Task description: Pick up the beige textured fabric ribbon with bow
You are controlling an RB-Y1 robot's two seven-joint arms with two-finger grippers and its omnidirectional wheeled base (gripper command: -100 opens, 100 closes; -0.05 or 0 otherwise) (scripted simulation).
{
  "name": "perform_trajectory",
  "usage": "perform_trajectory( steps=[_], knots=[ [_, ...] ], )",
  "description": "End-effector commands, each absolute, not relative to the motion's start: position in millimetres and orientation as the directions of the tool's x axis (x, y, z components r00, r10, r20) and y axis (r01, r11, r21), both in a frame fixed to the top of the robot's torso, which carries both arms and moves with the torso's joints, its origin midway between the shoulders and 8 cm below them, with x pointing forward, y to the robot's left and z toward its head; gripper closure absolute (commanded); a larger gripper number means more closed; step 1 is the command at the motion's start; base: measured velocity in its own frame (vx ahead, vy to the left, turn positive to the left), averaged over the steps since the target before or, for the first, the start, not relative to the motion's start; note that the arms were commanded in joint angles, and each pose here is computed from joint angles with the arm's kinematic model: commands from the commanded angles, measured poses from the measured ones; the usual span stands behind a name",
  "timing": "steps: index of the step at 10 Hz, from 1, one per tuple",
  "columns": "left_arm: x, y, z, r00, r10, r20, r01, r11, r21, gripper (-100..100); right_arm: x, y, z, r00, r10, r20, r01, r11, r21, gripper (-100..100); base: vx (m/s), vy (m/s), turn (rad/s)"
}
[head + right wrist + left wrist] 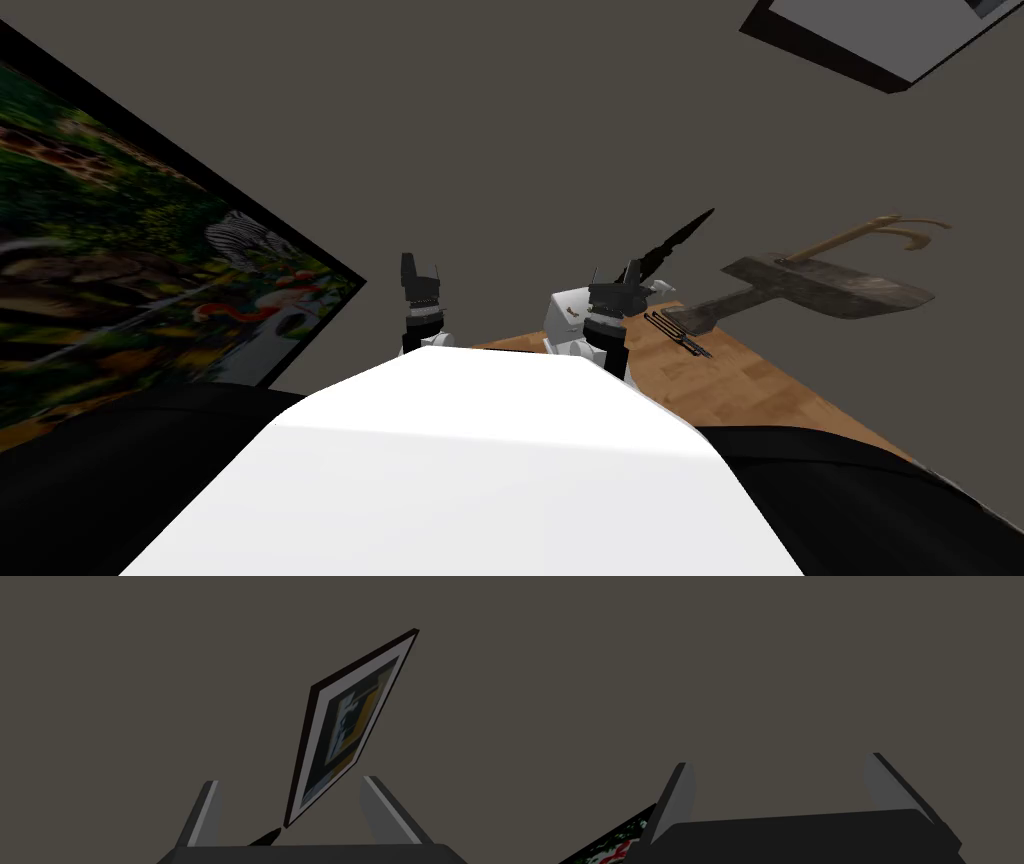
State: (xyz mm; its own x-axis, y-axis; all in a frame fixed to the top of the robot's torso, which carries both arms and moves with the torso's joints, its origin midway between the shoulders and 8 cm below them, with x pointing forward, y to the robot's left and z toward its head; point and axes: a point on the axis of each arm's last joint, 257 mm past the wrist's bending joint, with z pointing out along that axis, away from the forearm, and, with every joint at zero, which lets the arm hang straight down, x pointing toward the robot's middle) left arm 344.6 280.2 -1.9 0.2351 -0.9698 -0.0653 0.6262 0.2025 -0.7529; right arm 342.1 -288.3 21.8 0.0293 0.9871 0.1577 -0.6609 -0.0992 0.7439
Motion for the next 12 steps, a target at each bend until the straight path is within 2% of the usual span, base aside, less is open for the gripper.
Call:
perform_trajectory(
  steps=[1, 12],
  knots=[
    [345, 280, -2, 0.235, -0.970, -0.065, 0.626, 0.202, -0.753, 0, 343, -286, 20, 0.022, 0.991, 0.128, -0.653, -0.083, 0.753, -100, 0.001, -0.013, 0.045],
    [345, 280, -2, 0.235, -0.970, -0.065, 0.626, 0.203, -0.753, 0, 354, -276, -30, -0.042, 0.969, -0.243, -0.536, 0.183, 0.824, -100, -0.015, -0.066, 0.121]
  ],
)
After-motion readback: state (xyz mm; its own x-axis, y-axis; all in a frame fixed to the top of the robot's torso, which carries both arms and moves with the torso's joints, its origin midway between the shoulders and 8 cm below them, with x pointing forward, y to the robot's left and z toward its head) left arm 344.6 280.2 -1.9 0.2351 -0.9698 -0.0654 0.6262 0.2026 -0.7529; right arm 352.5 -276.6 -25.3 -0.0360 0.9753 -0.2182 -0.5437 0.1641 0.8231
